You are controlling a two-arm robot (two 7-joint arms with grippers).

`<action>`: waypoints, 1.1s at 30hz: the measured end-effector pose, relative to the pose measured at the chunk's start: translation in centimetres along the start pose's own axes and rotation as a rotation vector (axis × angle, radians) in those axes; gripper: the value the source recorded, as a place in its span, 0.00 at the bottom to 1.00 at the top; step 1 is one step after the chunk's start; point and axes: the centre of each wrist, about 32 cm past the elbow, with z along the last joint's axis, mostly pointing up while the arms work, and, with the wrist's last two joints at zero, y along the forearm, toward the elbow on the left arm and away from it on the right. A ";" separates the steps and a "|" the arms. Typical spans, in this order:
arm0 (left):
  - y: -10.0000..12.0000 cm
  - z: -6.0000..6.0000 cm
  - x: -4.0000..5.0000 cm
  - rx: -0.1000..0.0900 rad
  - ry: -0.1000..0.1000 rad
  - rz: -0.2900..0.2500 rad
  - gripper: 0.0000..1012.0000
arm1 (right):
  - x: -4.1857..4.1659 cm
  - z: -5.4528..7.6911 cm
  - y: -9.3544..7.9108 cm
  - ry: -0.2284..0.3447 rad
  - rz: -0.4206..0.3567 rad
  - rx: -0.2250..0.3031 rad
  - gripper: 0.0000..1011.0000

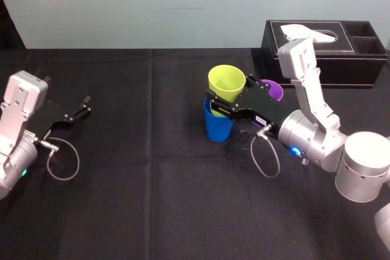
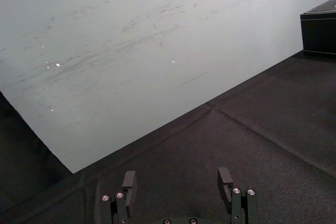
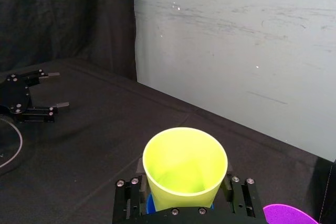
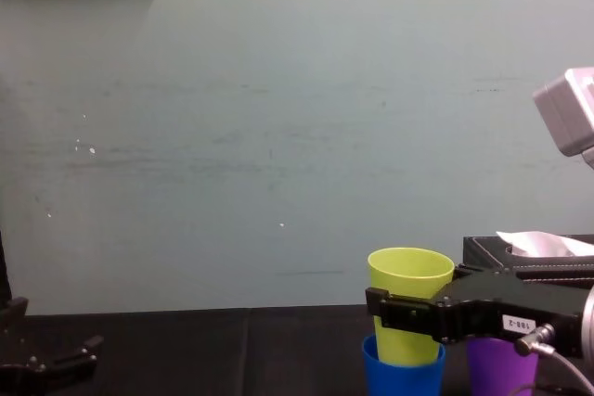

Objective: Stack the three plastic cups sequentially using one hand.

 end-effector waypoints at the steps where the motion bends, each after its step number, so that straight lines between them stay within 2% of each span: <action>1: 0.0 0.0 0.00 0.000 0.000 0.000 1.00 | 0.00 0.0 0.0 0.000 0.000 0.000 0.81; 3: 0.0 0.0 0.00 0.000 0.000 0.000 1.00 | 0.00 0.0 0.0 0.000 0.000 0.000 0.85; 4: 0.0 0.0 0.00 0.000 0.000 0.000 1.00 | 0.01 0.0 0.0 -0.001 0.000 0.000 0.90; 9: 0.0 0.0 0.00 0.000 0.000 0.000 1.00 | 0.02 0.0 0.0 -0.001 -0.001 0.000 0.99; 15: 0.0 0.0 0.00 0.000 0.000 0.000 1.00 | 0.03 0.0 -0.1 -0.001 -0.002 0.000 0.99; 20: 0.0 0.0 0.00 0.000 0.000 0.000 1.00 | -0.13 0.4 -0.7 -0.013 -0.032 0.013 0.99; 27: 0.0 0.0 0.00 0.000 0.000 0.000 1.00 | -0.34 1.0 -3.0 -0.029 -0.076 0.019 0.99; 33: 0.0 0.0 0.00 0.000 0.000 0.000 1.00 | -0.73 0.5 -5.6 -0.009 -0.116 0.000 0.99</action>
